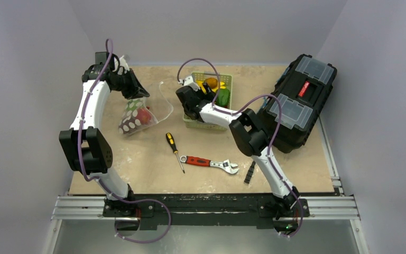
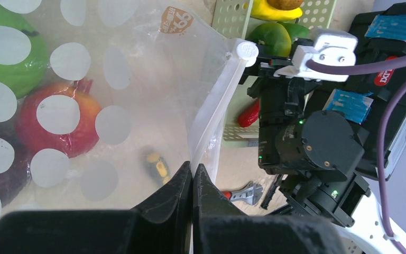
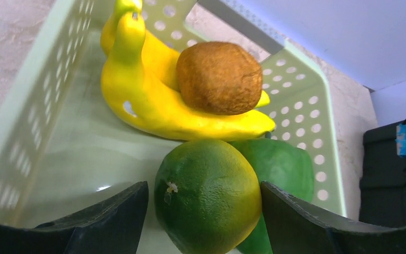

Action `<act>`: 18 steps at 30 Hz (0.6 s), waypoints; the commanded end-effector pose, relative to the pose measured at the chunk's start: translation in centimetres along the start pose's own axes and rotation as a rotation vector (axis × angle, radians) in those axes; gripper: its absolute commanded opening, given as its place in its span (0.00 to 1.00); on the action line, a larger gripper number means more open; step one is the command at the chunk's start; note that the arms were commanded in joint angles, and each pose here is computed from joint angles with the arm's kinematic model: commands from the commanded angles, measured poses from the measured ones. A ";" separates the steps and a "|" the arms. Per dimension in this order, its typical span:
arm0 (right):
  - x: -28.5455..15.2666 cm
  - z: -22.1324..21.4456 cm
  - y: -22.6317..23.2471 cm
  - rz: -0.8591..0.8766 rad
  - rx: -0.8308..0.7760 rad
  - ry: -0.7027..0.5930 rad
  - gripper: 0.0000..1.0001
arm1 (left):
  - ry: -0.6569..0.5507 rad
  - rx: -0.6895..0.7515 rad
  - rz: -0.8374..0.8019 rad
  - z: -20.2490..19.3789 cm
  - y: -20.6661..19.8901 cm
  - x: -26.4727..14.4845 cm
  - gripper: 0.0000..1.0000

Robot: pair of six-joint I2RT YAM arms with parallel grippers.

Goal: Place the food in the zip-top bag and seal the zipper

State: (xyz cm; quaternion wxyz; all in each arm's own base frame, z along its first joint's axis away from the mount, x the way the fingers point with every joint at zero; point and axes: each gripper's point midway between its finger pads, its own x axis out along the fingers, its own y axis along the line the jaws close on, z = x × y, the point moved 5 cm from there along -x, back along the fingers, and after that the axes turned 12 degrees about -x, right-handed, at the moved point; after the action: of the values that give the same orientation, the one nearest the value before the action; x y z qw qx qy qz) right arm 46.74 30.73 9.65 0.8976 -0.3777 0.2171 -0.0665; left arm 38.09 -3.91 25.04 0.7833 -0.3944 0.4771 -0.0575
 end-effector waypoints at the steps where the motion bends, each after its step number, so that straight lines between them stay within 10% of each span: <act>1: 0.3 -0.7 1.2 0.041 0.029 0.008 0.74 | -0.018 0.006 -0.045 0.0 -0.7 -0.8 0.00; 18: -2.2 1.5 -3.0 0.101 0.096 -0.054 0.23 | -0.015 0.007 -0.044 0.0 -0.8 -0.6 0.00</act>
State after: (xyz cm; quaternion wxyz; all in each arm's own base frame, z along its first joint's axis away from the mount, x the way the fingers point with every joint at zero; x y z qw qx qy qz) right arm 46.13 30.16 8.94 0.8985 -0.3728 0.2274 -0.0440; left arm 37.96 -3.97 24.66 0.7794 -0.3971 0.4813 -0.0564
